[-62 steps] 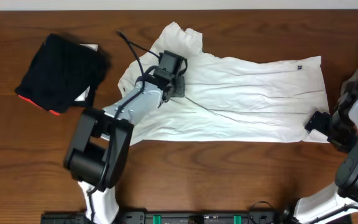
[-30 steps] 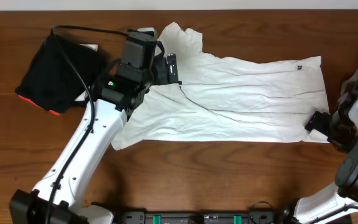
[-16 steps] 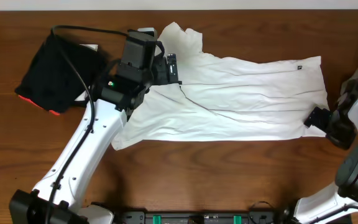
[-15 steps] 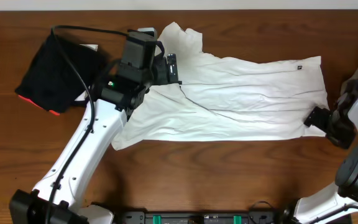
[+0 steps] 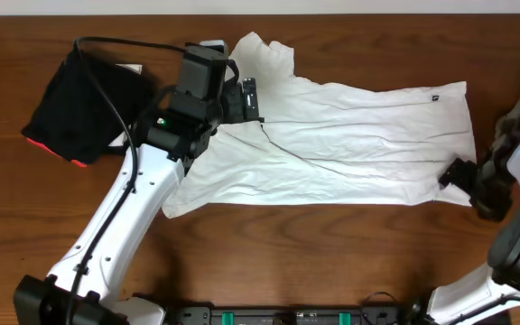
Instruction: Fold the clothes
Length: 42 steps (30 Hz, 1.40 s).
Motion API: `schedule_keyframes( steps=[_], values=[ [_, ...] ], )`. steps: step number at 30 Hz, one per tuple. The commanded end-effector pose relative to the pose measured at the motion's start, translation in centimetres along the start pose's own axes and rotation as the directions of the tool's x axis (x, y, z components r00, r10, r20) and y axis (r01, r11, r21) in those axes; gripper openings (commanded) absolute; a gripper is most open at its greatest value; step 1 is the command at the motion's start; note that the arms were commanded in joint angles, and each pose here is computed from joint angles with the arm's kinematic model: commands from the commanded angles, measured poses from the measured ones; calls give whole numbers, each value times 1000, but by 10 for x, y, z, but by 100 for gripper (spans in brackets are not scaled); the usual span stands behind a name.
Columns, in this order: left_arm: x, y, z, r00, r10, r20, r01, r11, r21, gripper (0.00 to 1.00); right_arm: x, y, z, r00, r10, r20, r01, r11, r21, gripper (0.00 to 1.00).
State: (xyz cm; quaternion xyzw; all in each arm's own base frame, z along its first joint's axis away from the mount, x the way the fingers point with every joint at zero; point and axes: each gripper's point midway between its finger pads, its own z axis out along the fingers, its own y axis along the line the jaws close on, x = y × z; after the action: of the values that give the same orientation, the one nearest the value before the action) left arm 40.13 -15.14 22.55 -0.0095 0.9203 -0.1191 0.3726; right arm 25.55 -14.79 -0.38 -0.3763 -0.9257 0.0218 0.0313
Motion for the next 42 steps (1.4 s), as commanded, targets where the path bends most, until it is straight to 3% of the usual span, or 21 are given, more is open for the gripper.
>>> schedule_keyframes(
  steps=[1,8,13,19,22,27,32,42],
  values=[
    [1,5,2,1000,6,-3,-6,1000,-18,98,17,-44,11,996,75,-44,-66,982,177,99],
    [1,5,2,1000,6,-3,-6,1000,-18,98,1,-36,-36,992,69,105,-77,994,74,99],
    [1,5,2,1000,6,-3,-6,1000,-18,98,-8,-5,-83,975,-2,221,31,991,-127,99],
    [1,5,2,1000,6,-3,-6,1000,-18,98,8,42,-128,965,-8,262,120,901,-417,99],
    [1,5,2,1000,6,-3,-6,1000,-18,98,19,50,-126,975,-27,218,125,884,-450,97],
    [1,5,2,1000,6,-3,-6,1000,-18,98,26,59,-110,981,-14,191,101,884,-456,69],
    [1,5,2,1000,6,-3,-6,1000,-18,98,17,63,-84,974,89,209,24,874,-486,50],
    [1,5,2,1000,6,-3,-6,1000,-18,98,22,58,-44,964,151,218,-28,876,-482,53]
  ],
)
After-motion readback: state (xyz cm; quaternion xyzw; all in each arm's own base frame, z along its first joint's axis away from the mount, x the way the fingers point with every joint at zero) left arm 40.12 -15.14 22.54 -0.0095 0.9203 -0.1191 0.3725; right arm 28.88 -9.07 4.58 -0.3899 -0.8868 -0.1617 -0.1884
